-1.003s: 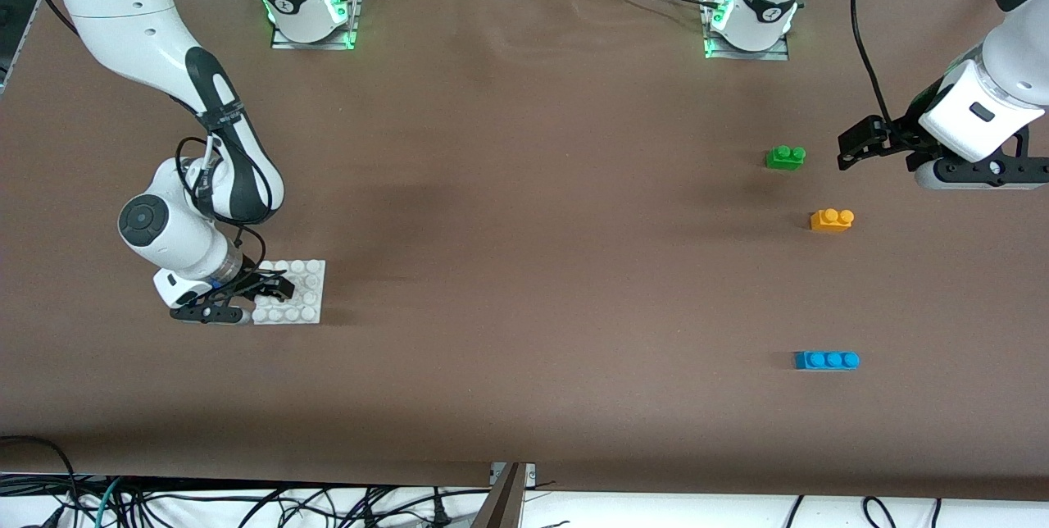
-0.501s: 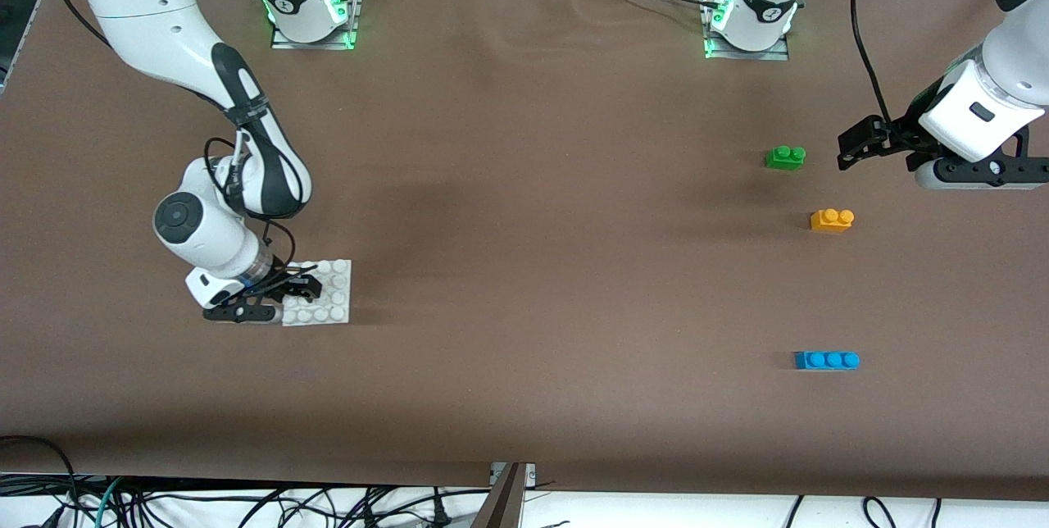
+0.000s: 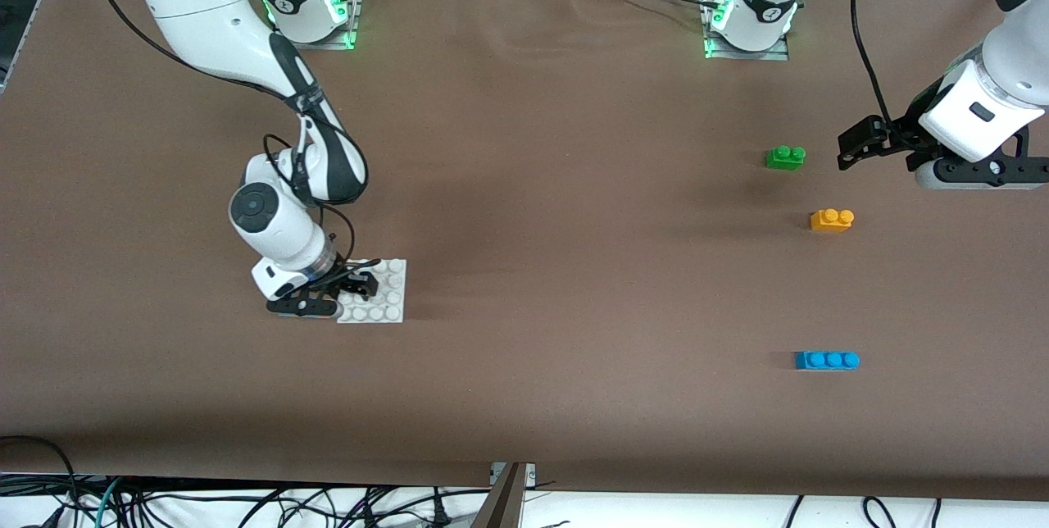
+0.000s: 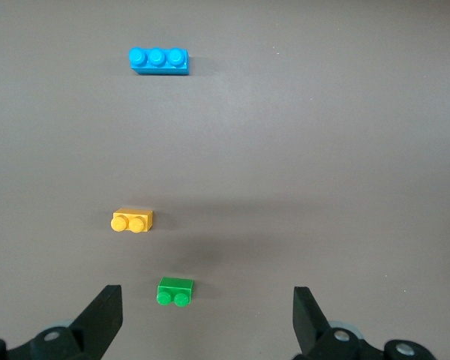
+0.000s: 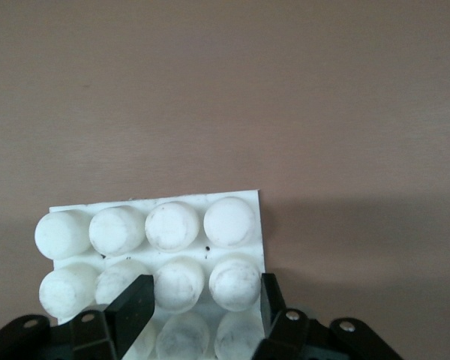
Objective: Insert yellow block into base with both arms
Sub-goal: 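Slide the white base plate with the right gripper toward the table middle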
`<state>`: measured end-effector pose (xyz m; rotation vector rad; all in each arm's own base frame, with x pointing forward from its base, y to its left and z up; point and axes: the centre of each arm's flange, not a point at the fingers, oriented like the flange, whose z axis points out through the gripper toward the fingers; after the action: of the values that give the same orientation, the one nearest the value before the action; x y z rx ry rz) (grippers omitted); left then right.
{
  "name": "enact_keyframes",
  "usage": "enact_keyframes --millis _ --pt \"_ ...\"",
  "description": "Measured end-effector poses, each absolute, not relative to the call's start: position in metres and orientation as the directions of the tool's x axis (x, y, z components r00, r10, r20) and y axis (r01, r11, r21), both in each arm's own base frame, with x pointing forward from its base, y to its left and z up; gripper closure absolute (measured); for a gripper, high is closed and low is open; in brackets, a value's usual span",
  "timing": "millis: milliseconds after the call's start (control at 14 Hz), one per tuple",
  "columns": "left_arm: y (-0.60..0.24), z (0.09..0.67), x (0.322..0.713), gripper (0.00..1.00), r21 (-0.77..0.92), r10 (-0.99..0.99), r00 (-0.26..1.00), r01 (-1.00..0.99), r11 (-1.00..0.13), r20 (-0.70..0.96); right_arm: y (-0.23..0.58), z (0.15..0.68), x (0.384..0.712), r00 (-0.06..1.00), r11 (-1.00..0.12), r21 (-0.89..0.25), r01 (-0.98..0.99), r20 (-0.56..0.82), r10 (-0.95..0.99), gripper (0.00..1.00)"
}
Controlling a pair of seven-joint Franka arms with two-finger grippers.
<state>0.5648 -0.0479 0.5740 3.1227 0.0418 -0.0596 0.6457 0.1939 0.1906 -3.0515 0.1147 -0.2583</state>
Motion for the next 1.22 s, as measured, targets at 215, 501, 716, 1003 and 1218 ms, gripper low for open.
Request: enact_keyframes --millis 215,501,716,1003,1218 --pt "-0.048 0.574 0.565 0.0 0.018 0.026 0.999 0.027 -0.999 -0.038 0.239 0.189 0.645 0.976 -0.993 -0.07 -0.092 0.192 -0.104 0.36" --pt "-0.048 0.574 0.565 0.0 0.018 0.026 0.999 0.027 -0.999 -0.038 0.315 0.187 0.637 0.959 -0.991 -0.059 -0.123 0.25 -0.134 0.36" --pt "-0.048 0.574 0.565 0.0 0.018 0.026 0.999 0.027 -0.999 -0.038 0.364 0.185 0.628 0.949 -0.987 -0.079 -0.137 0.276 -0.153 0.36" --pt "-0.048 0.574 0.565 0.0 0.018 0.026 0.999 0.027 -0.999 -0.038 0.428 0.183 0.605 0.942 -0.983 -0.12 -0.139 0.291 -0.169 0.36" --pt "-0.048 0.574 0.565 0.0 0.018 0.026 0.999 0.027 -0.999 -0.038 0.469 0.18 0.584 0.939 -0.98 -0.146 -0.136 0.296 -0.175 0.35"
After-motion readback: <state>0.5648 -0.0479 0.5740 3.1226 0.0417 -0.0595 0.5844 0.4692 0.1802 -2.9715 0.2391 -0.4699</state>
